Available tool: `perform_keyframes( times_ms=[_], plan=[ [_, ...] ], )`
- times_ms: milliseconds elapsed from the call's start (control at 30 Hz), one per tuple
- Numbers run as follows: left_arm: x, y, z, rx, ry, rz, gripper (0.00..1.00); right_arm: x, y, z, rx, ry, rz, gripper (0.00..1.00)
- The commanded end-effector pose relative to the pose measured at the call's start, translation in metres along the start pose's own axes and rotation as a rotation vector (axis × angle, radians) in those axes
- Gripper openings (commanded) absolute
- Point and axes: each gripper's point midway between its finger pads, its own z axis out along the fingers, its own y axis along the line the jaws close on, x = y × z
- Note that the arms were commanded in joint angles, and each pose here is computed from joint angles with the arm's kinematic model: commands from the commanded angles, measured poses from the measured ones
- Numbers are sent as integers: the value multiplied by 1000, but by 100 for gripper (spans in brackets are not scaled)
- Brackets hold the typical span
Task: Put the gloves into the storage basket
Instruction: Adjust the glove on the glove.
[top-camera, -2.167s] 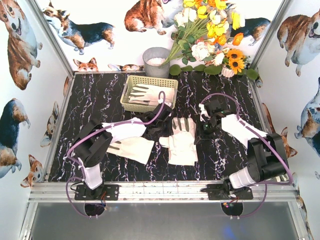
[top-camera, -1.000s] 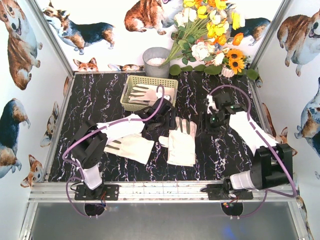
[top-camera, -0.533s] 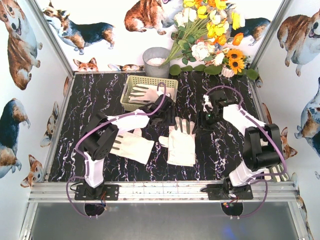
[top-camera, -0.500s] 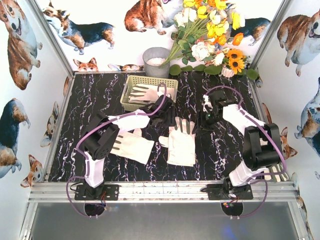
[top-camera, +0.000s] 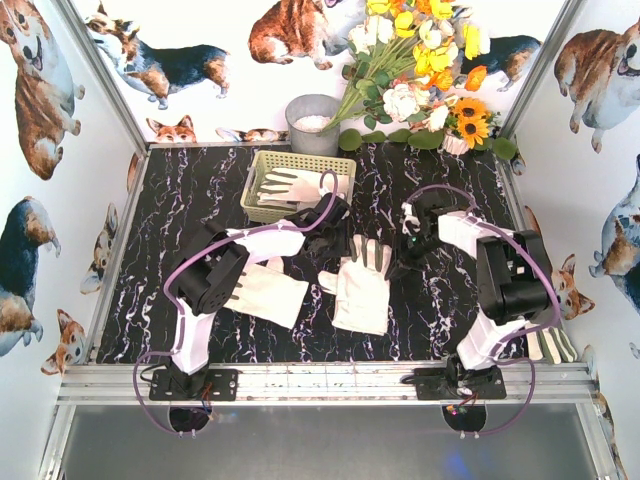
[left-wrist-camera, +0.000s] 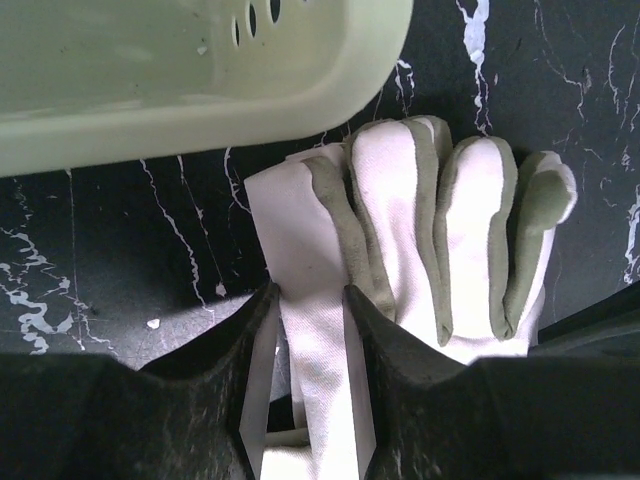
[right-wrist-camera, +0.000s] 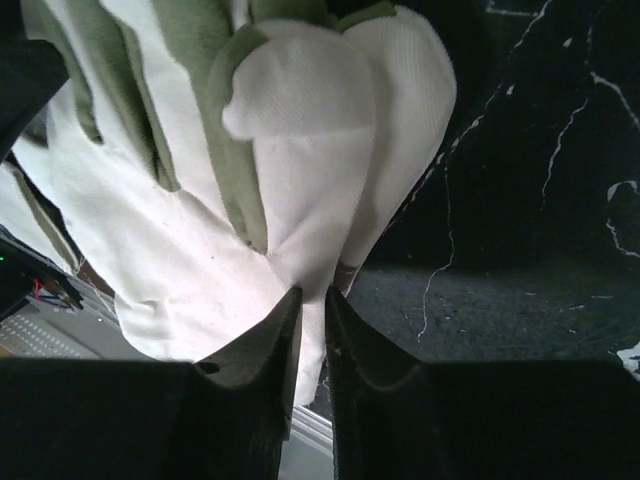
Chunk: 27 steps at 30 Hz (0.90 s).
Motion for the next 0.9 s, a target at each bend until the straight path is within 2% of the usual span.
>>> perform_keyframes(
  times_ms=[0, 133, 200, 333, 467, 600, 867],
  plan=[
    [-8, -12, 4, 46, -11, 11, 26, -3, -1, 9, -26, 2, -12, 17],
    [-10, -14, 3, 51, -16, 14, 26, -3, -2, 10, -23, 3, -14, 16],
    [-14, -13, -3, 41, -31, 22, 30, -3, 0, 8, -27, -1, -20, 17],
    [-27, -14, -23, 24, -73, 46, 47, -7, 7, -8, -44, -44, -41, 32],
    [-31, -18, -48, 32, -82, 76, 55, -10, 12, -30, -79, -109, -32, 44],
    [-21, -21, -69, 64, -44, 96, 54, -4, 21, -42, -135, -135, -34, 49],
    [29, -32, -84, 169, 124, 14, 39, 18, 28, -37, -215, -115, 1, 50]
  ],
)
